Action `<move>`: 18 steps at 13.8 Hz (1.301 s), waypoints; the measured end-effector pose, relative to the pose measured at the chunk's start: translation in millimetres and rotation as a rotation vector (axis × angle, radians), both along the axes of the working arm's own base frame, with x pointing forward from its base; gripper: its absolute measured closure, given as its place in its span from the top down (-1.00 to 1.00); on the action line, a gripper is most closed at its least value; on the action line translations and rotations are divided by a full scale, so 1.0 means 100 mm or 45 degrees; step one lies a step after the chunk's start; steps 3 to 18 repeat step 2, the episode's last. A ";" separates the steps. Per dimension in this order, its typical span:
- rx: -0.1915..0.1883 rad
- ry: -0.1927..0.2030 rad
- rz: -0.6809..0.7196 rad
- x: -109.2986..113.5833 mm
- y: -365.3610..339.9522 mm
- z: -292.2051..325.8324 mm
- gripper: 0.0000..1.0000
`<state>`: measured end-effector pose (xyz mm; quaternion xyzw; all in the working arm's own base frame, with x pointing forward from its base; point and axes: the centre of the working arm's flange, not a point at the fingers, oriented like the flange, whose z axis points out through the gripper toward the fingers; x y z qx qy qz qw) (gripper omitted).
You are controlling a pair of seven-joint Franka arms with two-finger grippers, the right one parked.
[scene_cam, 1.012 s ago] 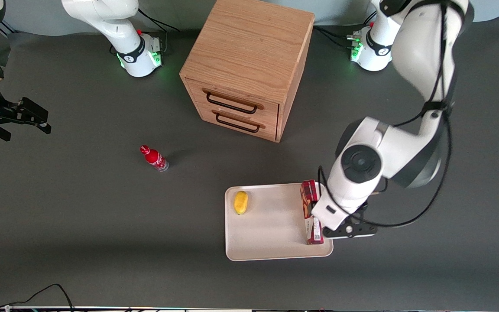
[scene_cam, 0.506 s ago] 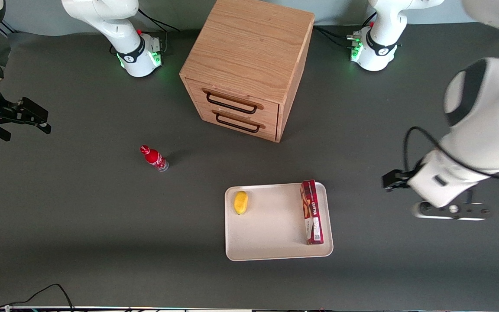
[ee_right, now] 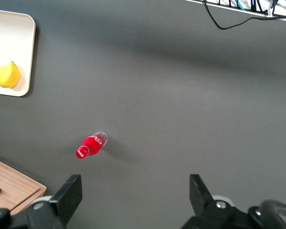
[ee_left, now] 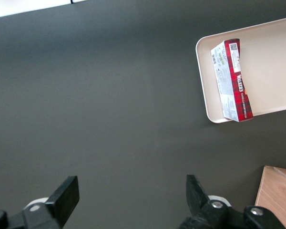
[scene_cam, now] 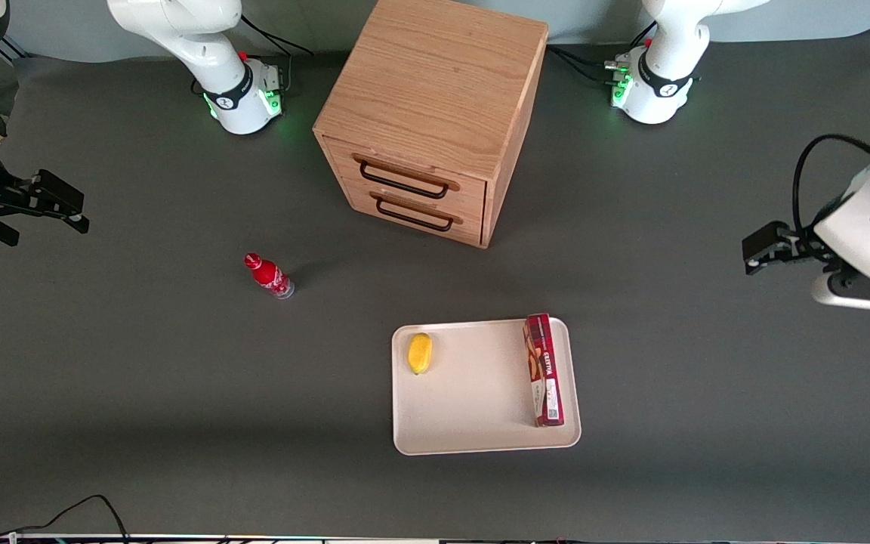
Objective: Place red cookie box on tray
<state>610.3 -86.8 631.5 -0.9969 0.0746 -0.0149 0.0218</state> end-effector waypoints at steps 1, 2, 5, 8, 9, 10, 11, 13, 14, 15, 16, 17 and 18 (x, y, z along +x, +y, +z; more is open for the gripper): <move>0.009 0.003 -0.002 -0.09 -0.01 0.07 1.00; 0.015 0.000 -0.006 -0.15 -0.03 0.12 1.00; 0.015 0.000 -0.006 -0.15 -0.03 0.12 1.00; 0.015 0.000 -0.006 -0.15 -0.03 0.12 1.00; 0.015 0.000 -0.006 -0.15 -0.03 0.12 1.00; 0.015 0.000 -0.006 -0.15 -0.03 0.12 1.00; 0.015 0.000 -0.006 -0.15 -0.03 0.12 1.00; 0.015 0.000 -0.006 -0.15 -0.03 0.12 1.00; 0.015 0.000 -0.006 -0.15 -0.03 0.12 1.00; 0.015 0.000 -0.006 -0.15 -0.03 0.12 1.00; 0.015 0.000 -0.006 -0.15 -0.03 0.12 1.00; 0.015 0.000 -0.006 -0.15 -0.03 0.12 1.00; 0.015 0.000 -0.006 -0.15 -0.03 0.12 1.00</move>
